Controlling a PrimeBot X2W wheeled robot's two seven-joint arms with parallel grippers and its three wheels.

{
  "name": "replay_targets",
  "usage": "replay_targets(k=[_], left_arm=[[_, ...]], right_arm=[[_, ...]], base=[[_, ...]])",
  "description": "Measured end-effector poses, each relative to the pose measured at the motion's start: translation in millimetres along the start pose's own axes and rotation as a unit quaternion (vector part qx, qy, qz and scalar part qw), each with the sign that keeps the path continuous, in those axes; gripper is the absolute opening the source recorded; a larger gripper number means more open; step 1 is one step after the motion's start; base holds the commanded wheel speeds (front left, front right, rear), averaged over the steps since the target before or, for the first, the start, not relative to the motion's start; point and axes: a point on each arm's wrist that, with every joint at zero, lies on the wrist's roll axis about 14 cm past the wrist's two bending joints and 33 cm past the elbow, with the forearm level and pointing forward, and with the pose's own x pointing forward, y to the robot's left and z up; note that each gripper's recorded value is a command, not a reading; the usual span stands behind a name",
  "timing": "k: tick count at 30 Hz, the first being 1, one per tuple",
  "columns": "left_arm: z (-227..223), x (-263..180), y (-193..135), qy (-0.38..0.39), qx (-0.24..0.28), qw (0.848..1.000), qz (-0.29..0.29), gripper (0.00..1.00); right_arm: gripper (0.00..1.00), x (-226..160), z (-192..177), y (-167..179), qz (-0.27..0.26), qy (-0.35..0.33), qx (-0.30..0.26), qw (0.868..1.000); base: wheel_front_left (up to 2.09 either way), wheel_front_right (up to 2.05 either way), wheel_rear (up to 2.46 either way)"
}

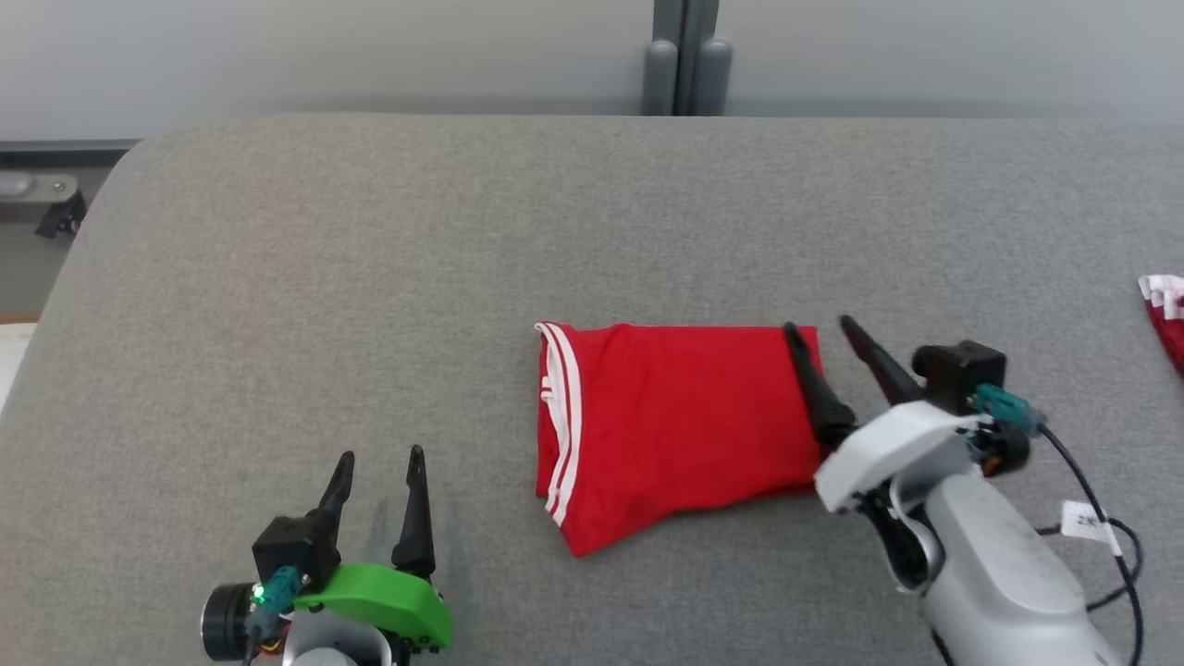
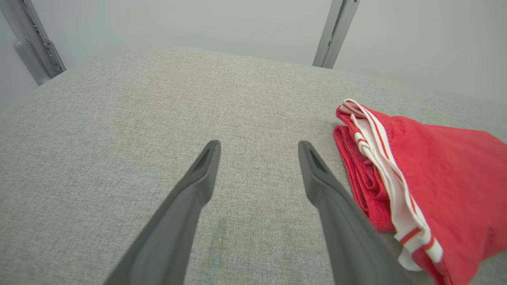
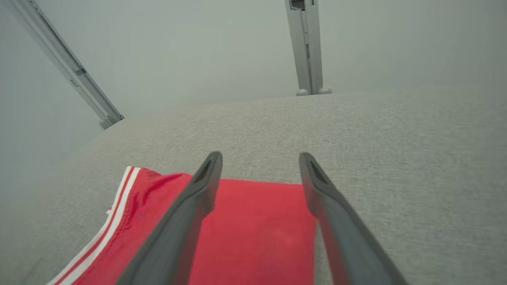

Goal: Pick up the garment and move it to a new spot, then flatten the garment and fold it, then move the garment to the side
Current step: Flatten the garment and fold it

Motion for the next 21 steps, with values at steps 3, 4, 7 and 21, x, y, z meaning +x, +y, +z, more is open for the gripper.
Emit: replay_targets(k=[3, 4, 7, 21], left_arm=[[2.7, 4.0, -5.6, -0.004, 0.007, 1.000, -0.011, 1.00], [3.4, 4.8, -7.5, -0.005, 0.009, 1.000, -0.014, 1.00], [4.4, 5.8, -12.3, -0.007, 0.016, 1.000, -0.022, 1.00], [3.7, -22.5, -21.9, -0.015, 0.032, 0.999, -0.038, 1.00]], right_arm=[[1.00, -24.9, 1.2, -44.5, -0.063, -0.002, -0.035, 0.997], [1.00, -31.1, 1.8, -52.8, -0.076, -0.003, -0.039, 0.996], [1.00, -52.7, -2.2, -72.0, -0.110, 0.003, -0.055, 0.992], [1.00, -121.2, -25.3, -87.6, -0.164, 0.029, -0.054, 0.985]], base=[[0.00, 0.00, 0.00], [0.00, 0.00, 0.00], [0.00, 0.00, 0.00], [0.00, 0.00, 0.00]])
